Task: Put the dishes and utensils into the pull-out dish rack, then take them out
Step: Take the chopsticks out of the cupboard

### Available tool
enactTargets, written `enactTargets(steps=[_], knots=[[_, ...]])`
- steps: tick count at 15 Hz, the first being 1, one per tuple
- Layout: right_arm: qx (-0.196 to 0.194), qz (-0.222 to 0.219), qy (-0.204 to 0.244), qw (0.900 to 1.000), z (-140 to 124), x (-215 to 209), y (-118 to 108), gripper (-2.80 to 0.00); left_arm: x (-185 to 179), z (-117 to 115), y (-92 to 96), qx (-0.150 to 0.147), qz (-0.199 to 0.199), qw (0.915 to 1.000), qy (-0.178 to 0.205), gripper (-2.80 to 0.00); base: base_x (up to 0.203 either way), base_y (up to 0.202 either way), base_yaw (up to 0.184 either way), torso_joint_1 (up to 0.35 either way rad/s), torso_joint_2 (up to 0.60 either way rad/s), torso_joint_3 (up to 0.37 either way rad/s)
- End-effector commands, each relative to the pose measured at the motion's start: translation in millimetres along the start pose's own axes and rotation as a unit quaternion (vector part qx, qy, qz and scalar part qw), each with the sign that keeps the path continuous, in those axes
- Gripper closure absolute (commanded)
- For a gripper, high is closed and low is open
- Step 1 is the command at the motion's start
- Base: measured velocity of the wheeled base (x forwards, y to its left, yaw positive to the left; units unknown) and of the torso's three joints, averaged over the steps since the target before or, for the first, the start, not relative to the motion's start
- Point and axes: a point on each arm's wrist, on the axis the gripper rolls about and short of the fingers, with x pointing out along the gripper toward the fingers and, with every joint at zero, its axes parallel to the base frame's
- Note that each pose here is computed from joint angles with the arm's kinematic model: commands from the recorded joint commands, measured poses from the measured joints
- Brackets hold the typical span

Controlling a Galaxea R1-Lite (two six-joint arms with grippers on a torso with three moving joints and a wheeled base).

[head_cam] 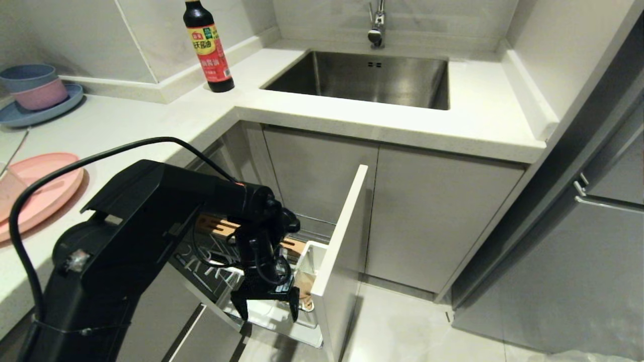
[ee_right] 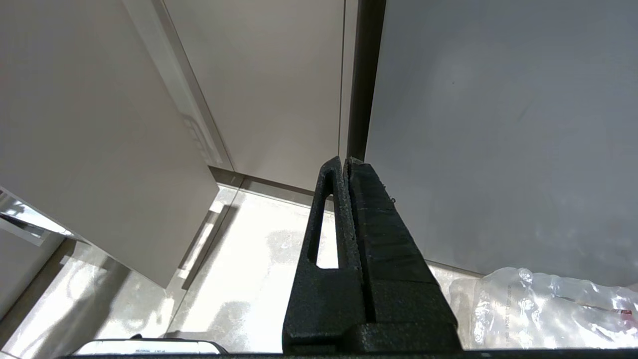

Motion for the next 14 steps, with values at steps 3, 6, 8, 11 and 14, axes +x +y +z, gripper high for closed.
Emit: enactTargets(steps=[3,6,8,11,14], knots=[[0.0,0.001,0.0,1.0,-0.1,0.1,0.0,0.0,-4.3,2.9,-13.7,0.015,-0.002,0.9998,-0.016,-2.8,0.0,0.0,0.0,0.0,0.0,0.0],[0.0,0.0,0.0,1.0,-0.1,0.1,0.0,0.0,-0.3,4.4,-15.6,0.016,0.0,0.9998,-0.012,-2.8,0.0,0.0,0.0,0.0,0.0,0.0],[0.0,0.001,0.0,1.0,0.1,0.0,0.0,0.0,-0.2,3.6,-14.6,0.015,0.002,0.9998,-0.008,-2.8,0.0,0.0,0.0,0.0,0.0,0.0],[0.0,0.001,0.0,1.0,0.0,0.0,0.0,0.0,0.3,3.1,-14.4,0.014,0.002,0.9999,-0.004,-2.8,0.0,0.0,0.0,0.0,0.0,0.0],[0.0,0.0,0.0,1.0,-0.2,0.1,0.0,0.0,-0.6,3.0,-14.5,0.012,0.002,0.9999,-0.005,0.0,0.0,0.0,0.0,0.0,0.0,0.0]])
